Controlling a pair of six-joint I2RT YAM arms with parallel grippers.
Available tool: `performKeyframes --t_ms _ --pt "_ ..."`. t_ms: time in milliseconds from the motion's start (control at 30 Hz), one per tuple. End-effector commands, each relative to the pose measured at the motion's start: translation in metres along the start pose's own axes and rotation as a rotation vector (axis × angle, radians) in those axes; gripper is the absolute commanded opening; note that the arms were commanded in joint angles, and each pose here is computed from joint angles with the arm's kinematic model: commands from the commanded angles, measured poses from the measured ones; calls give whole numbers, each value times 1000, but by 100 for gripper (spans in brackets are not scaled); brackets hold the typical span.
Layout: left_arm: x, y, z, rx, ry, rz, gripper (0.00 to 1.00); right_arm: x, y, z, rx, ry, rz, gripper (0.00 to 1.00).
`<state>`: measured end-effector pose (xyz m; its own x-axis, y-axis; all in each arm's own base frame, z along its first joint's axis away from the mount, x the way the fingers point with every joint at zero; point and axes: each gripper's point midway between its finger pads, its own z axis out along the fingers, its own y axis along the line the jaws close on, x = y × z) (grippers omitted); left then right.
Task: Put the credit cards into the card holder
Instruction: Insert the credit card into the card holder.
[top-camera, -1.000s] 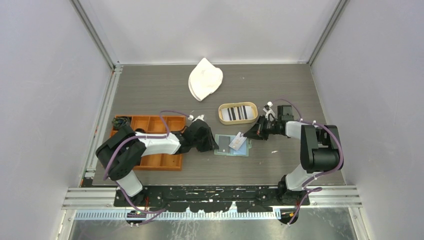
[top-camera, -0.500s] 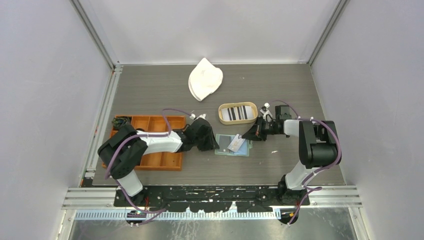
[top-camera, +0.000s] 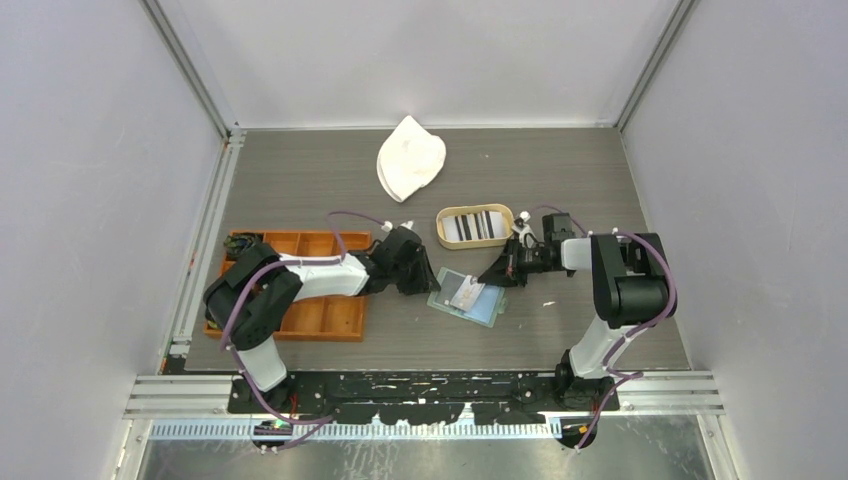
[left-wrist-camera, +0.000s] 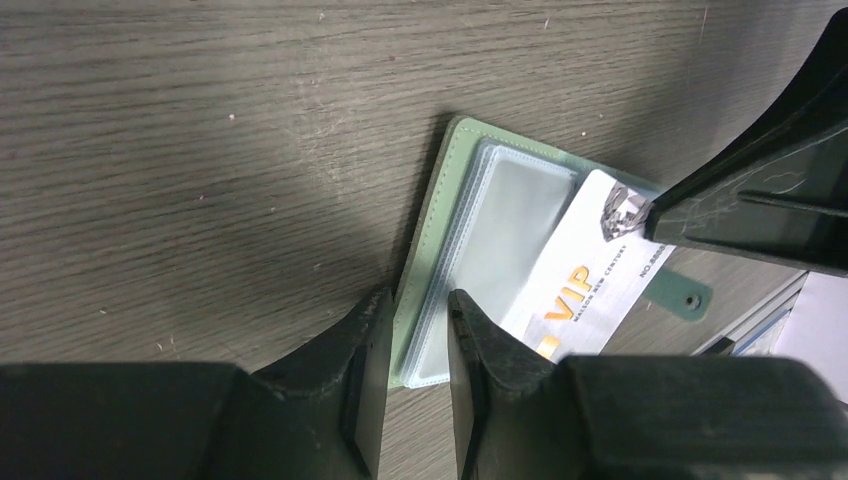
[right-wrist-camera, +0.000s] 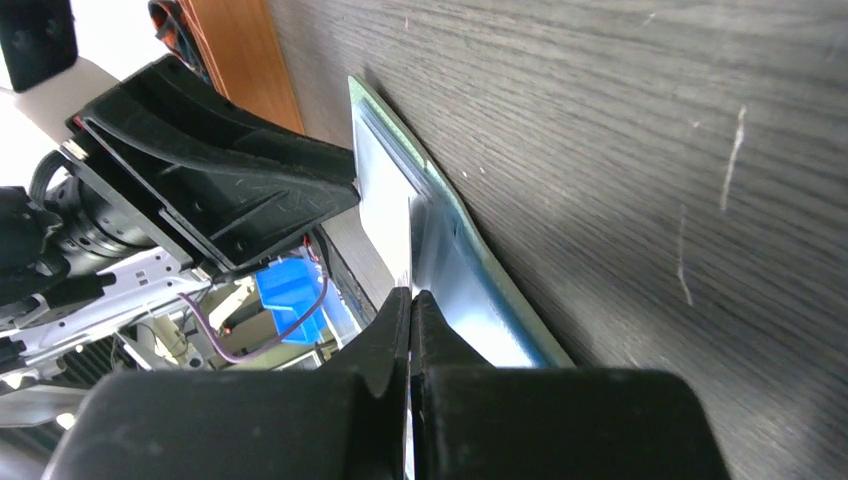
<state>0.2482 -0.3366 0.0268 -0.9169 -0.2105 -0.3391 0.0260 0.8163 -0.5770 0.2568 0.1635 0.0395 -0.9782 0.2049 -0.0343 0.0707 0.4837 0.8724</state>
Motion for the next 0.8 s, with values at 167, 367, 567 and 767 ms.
performKeyframes --t_ms 167,367,567,767 --pt "11 28 8 -96 56 29 29 -1 8 7 -33 29 -33 1" --pt "14 32 6 -99 64 26 29 2 3 3 1 -1 -17 1" --pt "16 31 4 -77 61 25 29 5 -3 2 35 -14 28 1" --pt "16 26 -1 -46 62 28 31 5 -4 1 48 -31 28 1"
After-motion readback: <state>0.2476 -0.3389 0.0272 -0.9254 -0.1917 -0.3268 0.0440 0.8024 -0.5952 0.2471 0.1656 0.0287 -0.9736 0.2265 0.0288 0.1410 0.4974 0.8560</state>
